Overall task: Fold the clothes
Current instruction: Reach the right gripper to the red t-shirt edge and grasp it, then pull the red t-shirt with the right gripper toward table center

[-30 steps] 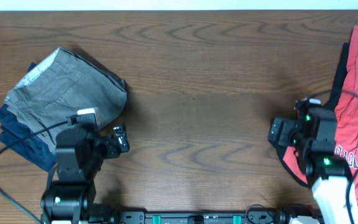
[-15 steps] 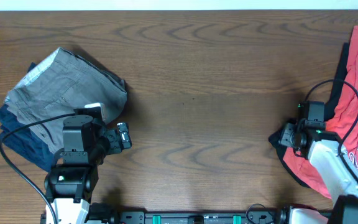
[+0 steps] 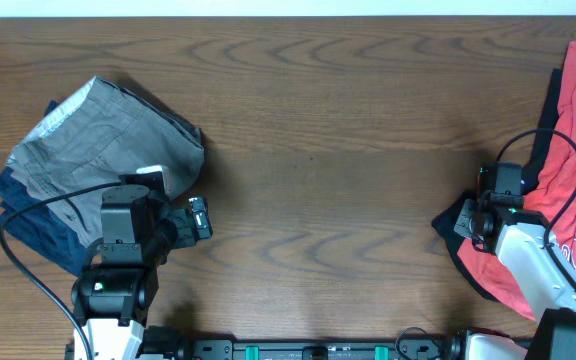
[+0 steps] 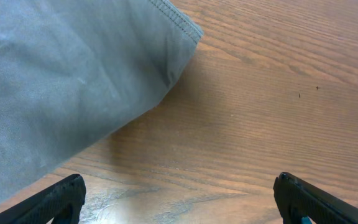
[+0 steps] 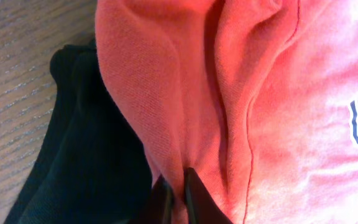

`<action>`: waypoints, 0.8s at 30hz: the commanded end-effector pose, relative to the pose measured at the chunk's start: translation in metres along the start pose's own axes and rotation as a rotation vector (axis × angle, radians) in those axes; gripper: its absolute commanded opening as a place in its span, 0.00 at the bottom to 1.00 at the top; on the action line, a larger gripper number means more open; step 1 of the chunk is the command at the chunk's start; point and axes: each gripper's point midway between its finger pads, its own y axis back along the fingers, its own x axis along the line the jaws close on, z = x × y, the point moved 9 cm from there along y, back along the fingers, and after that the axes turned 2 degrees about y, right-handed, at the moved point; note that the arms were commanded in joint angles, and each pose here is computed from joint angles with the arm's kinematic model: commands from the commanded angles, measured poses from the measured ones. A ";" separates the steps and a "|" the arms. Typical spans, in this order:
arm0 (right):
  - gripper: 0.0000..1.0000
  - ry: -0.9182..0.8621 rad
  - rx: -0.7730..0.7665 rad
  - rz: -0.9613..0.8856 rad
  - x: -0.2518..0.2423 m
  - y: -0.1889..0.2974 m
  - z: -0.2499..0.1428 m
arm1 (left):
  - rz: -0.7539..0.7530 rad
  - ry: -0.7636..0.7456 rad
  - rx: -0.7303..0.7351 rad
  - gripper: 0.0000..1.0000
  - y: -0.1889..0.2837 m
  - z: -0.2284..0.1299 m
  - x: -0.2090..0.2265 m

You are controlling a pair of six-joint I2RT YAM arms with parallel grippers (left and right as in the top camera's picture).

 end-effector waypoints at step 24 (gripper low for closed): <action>0.01 0.317 -0.490 1.133 0.060 0.224 0.096 | -0.001 0.015 -0.020 0.98 0.004 0.006 -0.001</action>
